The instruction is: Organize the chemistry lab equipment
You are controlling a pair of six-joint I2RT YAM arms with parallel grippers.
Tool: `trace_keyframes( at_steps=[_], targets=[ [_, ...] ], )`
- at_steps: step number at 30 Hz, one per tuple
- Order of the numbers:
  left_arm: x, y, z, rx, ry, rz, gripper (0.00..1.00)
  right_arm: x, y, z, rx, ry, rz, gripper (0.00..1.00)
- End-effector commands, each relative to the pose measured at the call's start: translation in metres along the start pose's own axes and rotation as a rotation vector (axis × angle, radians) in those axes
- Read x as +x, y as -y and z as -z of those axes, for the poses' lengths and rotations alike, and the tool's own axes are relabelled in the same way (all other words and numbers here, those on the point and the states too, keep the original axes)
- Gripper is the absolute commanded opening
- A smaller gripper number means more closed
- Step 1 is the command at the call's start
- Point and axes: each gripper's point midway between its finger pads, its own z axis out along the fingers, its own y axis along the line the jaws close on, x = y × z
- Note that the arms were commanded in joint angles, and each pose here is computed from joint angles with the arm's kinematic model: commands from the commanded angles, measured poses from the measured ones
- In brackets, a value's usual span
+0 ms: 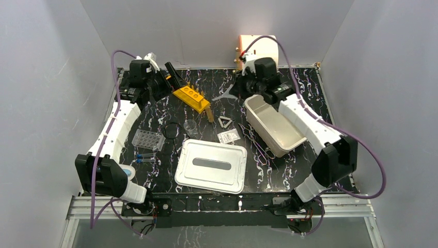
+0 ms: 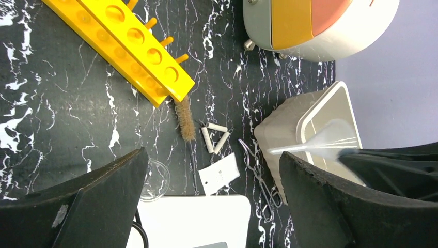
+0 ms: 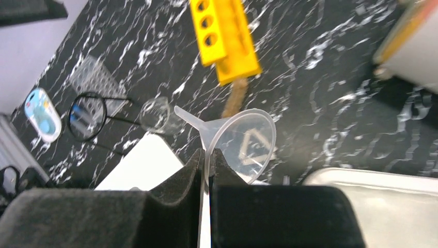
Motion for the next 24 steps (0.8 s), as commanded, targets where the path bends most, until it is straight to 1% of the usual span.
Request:
trace_keyframes(
  at_steps=[1, 4, 7, 10, 12, 16, 19, 24],
  targets=[
    [-0.009, -0.003, 0.004, -0.031, 0.02, -0.025, 0.98, -0.058, 0.022, 0.045, 0.117, 0.177, 0.072, 0.0],
    [-0.005, -0.004, -0.001, -0.025, -0.002, -0.003, 0.98, -0.071, 0.06, 0.073, 0.289, 0.228, 0.067, 0.0],
    [-0.003, -0.002, -0.006, -0.013, -0.021, 0.017, 0.98, -0.073, 0.101, 0.105, 0.5, 0.266, 0.032, 0.0],
    [-0.005, 0.002, -0.01, 0.001, -0.031, 0.032, 0.98, -0.06, 0.131, 0.129, 0.675, 0.275, 0.008, 0.01],
    [-0.006, 0.006, -0.013, 0.017, -0.039, 0.039, 0.98, -0.044, 0.146, 0.135, 0.756, 0.241, -0.008, 0.01],
    [-0.006, 0.008, -0.021, 0.03, -0.056, 0.06, 0.98, -0.013, 0.16, 0.141, 0.841, 0.168, -0.051, 0.0],
    [-0.006, 0.009, -0.026, 0.035, -0.068, 0.072, 0.98, 0.007, 0.161, 0.141, 0.835, 0.116, -0.067, 0.0],
    [-0.006, 0.009, -0.031, 0.04, -0.075, 0.077, 0.98, 0.049, 0.161, 0.12, 0.759, -0.031, -0.084, 0.0]
  ],
)
